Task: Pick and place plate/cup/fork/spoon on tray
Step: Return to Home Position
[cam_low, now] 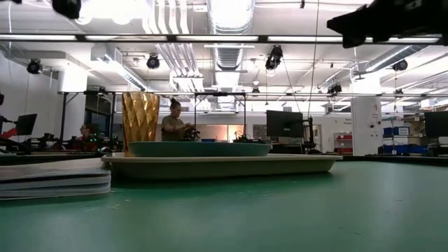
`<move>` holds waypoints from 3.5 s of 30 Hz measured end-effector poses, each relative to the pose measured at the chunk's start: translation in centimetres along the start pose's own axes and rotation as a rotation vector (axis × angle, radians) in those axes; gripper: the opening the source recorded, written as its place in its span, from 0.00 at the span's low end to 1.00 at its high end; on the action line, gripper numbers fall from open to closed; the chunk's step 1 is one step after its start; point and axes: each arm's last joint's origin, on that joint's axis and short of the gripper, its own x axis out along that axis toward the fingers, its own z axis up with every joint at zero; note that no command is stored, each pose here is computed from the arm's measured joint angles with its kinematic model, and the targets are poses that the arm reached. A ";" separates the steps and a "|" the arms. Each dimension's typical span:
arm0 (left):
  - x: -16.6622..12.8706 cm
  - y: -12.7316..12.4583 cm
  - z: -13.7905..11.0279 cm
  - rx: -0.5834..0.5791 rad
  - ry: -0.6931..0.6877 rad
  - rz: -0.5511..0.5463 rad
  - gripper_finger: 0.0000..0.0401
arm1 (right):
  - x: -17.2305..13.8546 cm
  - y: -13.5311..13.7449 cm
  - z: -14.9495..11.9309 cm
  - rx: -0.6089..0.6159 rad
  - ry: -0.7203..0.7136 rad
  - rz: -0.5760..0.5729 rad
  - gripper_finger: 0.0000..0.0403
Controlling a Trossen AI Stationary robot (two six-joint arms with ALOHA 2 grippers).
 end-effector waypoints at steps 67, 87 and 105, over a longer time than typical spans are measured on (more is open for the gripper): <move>2.2 -1.0 -12.7 -0.078 0.025 0.018 0.00 | -4.5 2.3 -7.3 0.053 -0.041 -0.021 0.11; 2.2 -1.0 -12.8 -0.078 0.031 0.018 0.00 | -4.5 2.3 -7.3 0.053 -0.039 -0.021 0.11; 2.2 -1.0 -12.8 -0.078 0.031 0.018 0.00 | -4.5 2.3 -7.3 0.053 -0.039 -0.020 0.11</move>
